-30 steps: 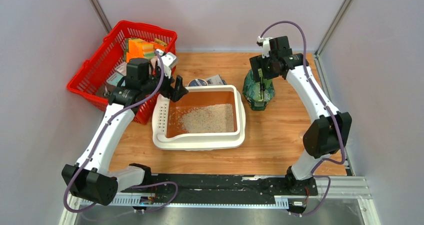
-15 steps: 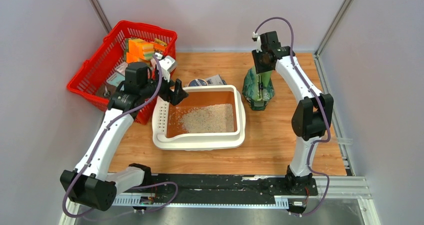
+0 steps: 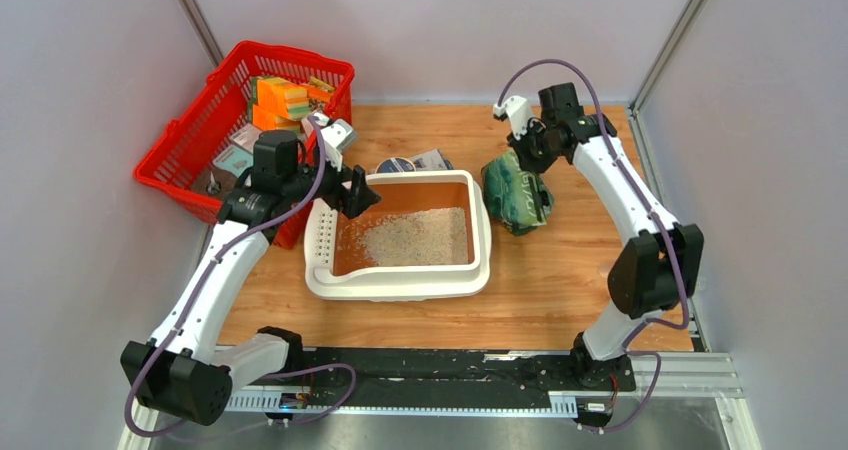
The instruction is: Fill the litter box with clean litter
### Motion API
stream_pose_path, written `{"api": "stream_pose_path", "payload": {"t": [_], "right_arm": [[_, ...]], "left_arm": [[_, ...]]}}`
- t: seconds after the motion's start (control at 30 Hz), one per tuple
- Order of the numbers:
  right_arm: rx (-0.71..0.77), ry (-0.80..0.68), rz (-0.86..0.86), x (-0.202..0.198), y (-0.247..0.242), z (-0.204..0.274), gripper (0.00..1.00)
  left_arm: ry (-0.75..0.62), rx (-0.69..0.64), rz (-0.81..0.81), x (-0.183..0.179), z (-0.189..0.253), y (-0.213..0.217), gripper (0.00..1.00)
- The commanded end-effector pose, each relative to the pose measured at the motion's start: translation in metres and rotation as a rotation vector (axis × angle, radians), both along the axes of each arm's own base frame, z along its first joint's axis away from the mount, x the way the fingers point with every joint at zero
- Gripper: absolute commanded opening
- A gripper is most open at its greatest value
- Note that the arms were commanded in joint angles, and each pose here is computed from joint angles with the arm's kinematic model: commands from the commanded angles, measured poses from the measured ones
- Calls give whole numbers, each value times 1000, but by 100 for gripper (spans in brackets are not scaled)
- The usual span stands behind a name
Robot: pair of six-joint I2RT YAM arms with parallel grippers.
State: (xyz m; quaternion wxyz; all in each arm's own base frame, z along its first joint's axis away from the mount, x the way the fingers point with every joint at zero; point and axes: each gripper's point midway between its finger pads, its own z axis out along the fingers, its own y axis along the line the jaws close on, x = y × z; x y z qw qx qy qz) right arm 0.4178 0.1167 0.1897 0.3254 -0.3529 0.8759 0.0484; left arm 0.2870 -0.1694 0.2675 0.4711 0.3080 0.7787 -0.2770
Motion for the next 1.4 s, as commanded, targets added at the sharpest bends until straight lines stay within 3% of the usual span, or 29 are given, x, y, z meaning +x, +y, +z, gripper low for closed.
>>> {"api": "stream_pose_path", "payload": {"t": [0.0, 0.1, 0.5, 0.53, 0.6, 0.67, 0.77, 0.97, 1.03, 1.07, 1.1, 1.17, 1.2, 1.37], "right_arm": [[-28, -54, 364, -76, -1, 46, 0], [-53, -80, 469, -93, -2, 56, 0], [73, -21, 401, -90, 12, 62, 1], [83, -18, 392, -90, 13, 64, 4], [90, -17, 348, -90, 11, 70, 37], [97, -67, 315, -88, 8, 90, 59], [124, -120, 260, -95, -1, 116, 76], [134, -105, 62, -115, -49, 112, 86], [132, -72, 17, -128, -62, 96, 86], [134, -67, -40, -130, -77, 92, 90], [138, -47, -90, -137, -93, 88, 92], [175, -16, -87, -152, -99, 83, 93], [169, 12, -97, -163, -111, 78, 93], [188, 47, 113, -202, -104, 63, 90]], "left_arm": [[-51, -36, -57, -5, 14, -11, 89], [-48, -41, -87, -8, 14, -18, 90], [-73, -2, -230, -24, 12, -37, 90], [-86, -1, -259, -26, 14, -41, 90], [-98, -7, -294, -27, 21, -50, 92], [-127, -20, -345, -33, 37, -67, 93], [-180, -30, -430, -38, 59, -97, 94], [-262, -59, -596, -32, 84, -186, 95], [-243, -25, -642, -20, 61, -218, 95], [-280, -29, -657, -18, 76, -231, 95], [-250, 1, -699, -17, 52, -256, 96], [-307, 19, -730, -13, 56, -277, 97], [-280, 36, -763, -14, 36, -296, 97], [-280, 89, -783, -5, 5, -327, 96]]}}
